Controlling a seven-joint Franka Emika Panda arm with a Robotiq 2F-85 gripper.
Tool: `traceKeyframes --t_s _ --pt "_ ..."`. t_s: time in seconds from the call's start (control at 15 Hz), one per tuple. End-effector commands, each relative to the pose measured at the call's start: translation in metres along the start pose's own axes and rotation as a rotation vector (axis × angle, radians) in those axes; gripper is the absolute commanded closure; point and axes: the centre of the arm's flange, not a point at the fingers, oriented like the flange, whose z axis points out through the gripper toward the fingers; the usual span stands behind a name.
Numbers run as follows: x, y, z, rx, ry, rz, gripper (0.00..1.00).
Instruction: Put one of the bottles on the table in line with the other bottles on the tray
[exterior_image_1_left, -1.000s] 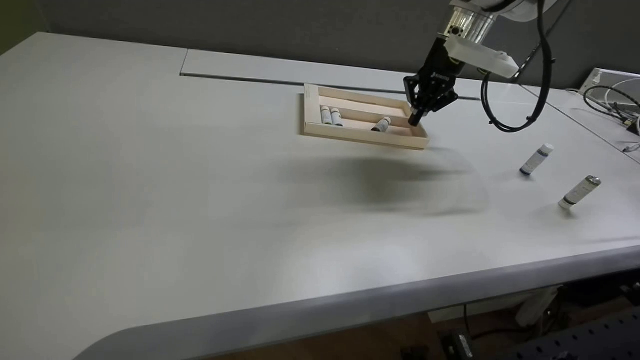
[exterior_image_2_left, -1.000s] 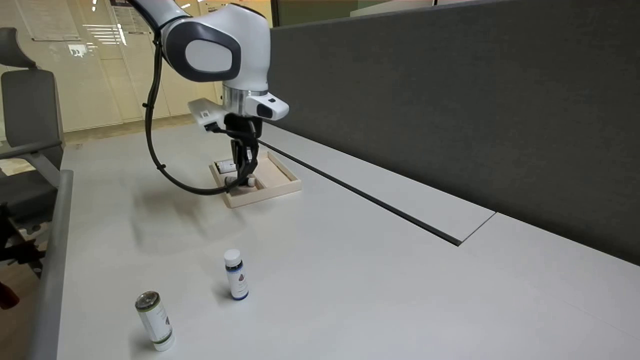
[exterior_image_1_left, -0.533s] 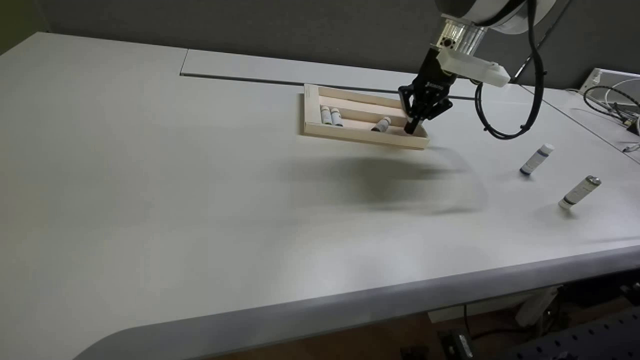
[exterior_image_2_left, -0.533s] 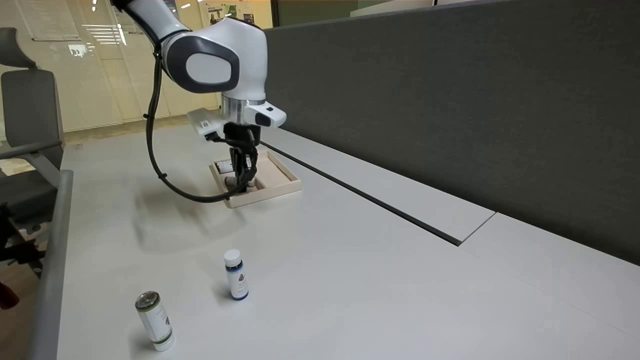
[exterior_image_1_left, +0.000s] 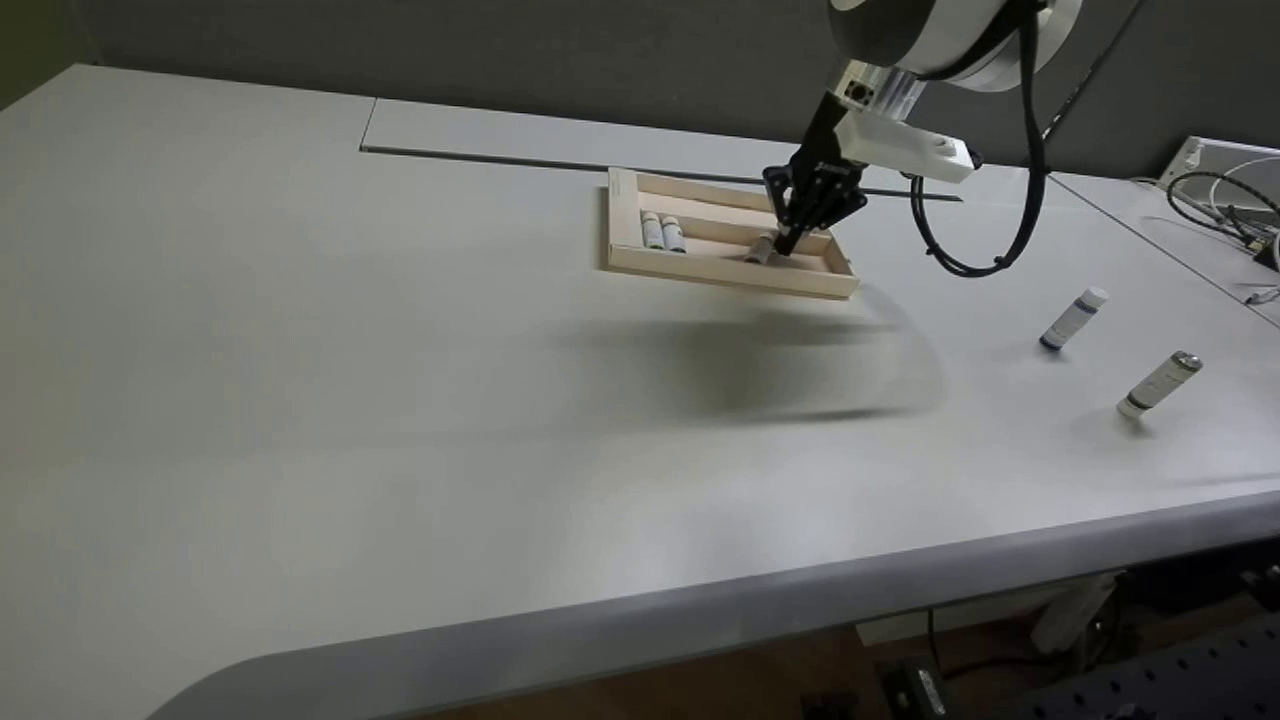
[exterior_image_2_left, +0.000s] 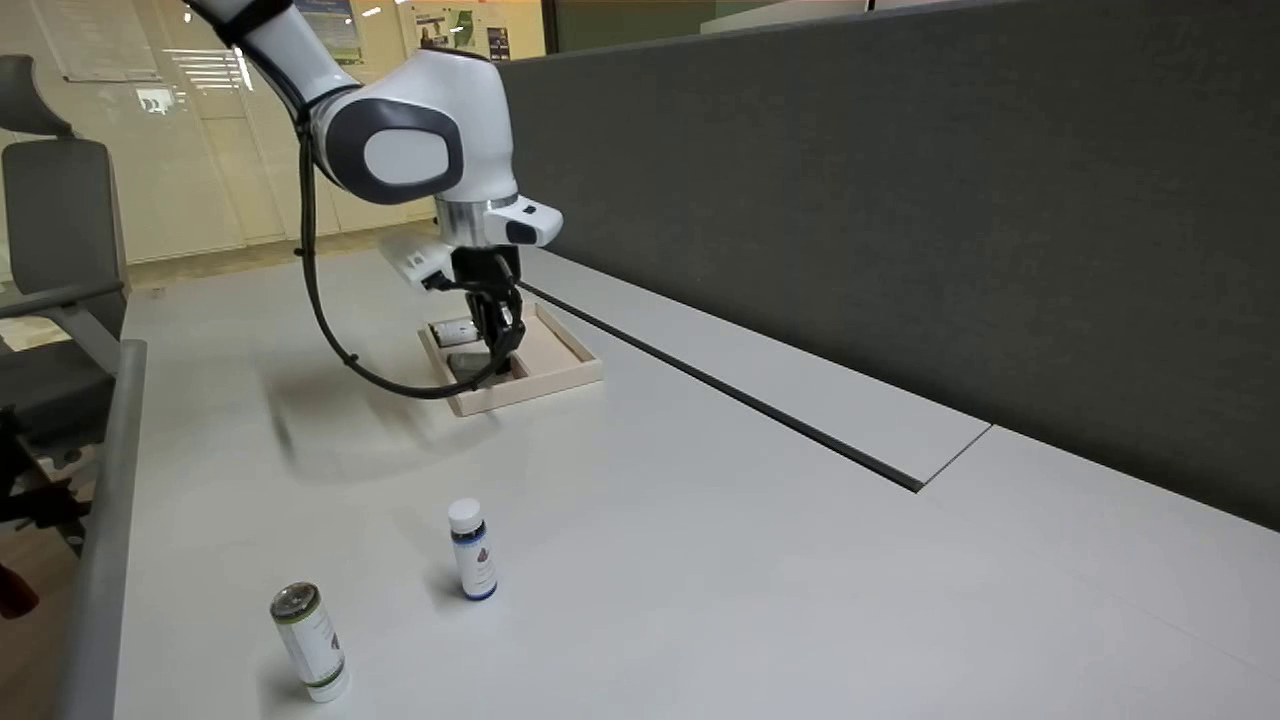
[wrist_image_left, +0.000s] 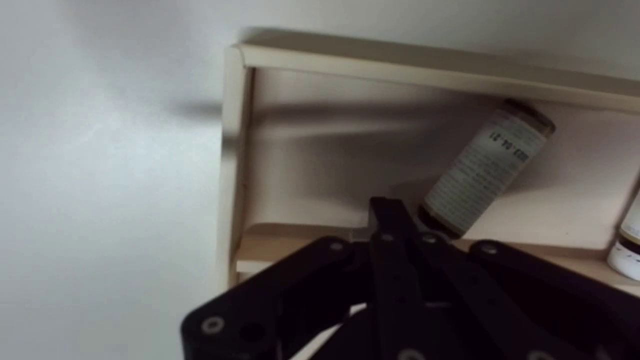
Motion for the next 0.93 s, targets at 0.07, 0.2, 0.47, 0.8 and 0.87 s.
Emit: traceKeyframes --t_s 0.07,0.2,0.47,0.8,0.87 --pt "-0.007 -0.009 -0.003 0.024 0.062 -0.001 1.0" --pt "-0.007 -0.014 -0.004 0.047 0.069 0.0 1.0" --pt "-0.007 -0.021 -0.005 0.084 0.048 0.013 1.0" --pt "-0.004 -0.023 -0.003 0.135 0.018 0.028 1.0" --pt "-0.003 -0.024 -0.003 0.145 0.01 0.032 1.0"
